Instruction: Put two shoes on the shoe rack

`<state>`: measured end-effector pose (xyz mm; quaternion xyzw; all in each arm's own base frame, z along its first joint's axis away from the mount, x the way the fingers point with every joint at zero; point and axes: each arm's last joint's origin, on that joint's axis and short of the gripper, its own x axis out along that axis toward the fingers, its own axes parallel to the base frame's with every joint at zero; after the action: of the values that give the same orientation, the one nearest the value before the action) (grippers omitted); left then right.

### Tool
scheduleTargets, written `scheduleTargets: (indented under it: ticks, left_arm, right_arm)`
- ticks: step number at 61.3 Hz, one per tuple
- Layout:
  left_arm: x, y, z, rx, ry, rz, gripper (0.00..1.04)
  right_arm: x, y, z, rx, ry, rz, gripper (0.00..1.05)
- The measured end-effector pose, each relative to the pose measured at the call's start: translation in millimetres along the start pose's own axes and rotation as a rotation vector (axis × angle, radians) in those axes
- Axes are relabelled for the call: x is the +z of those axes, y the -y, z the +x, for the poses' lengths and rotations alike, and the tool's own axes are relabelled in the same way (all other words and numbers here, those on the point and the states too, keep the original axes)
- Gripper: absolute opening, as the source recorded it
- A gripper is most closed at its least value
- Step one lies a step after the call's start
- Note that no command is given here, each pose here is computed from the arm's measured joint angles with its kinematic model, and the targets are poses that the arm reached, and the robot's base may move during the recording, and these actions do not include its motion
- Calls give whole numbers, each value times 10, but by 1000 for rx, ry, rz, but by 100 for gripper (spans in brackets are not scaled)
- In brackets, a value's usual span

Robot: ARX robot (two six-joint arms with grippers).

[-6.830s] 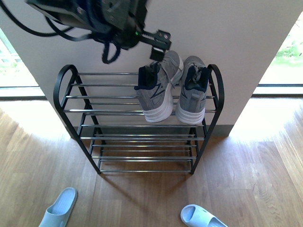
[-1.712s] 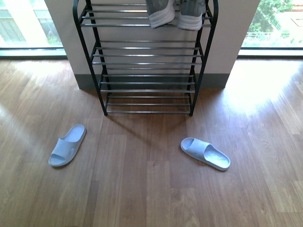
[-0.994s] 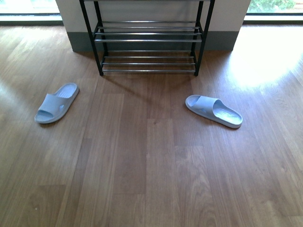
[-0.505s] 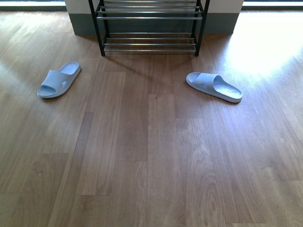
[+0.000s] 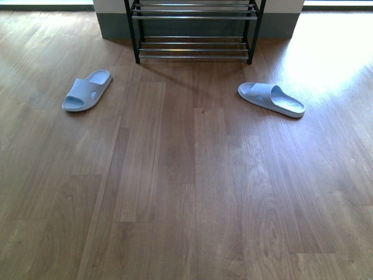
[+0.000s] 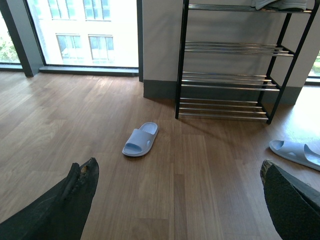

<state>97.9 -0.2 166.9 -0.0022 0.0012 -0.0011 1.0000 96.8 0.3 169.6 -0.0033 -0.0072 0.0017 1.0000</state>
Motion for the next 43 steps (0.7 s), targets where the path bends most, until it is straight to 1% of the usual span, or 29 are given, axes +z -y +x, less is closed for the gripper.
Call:
scheduleTargets:
  ticks: [43]
  left_arm:
    - [0, 0, 0, 0, 0, 0, 95]
  right_arm:
    - [1, 0, -1, 0, 1, 0, 96]
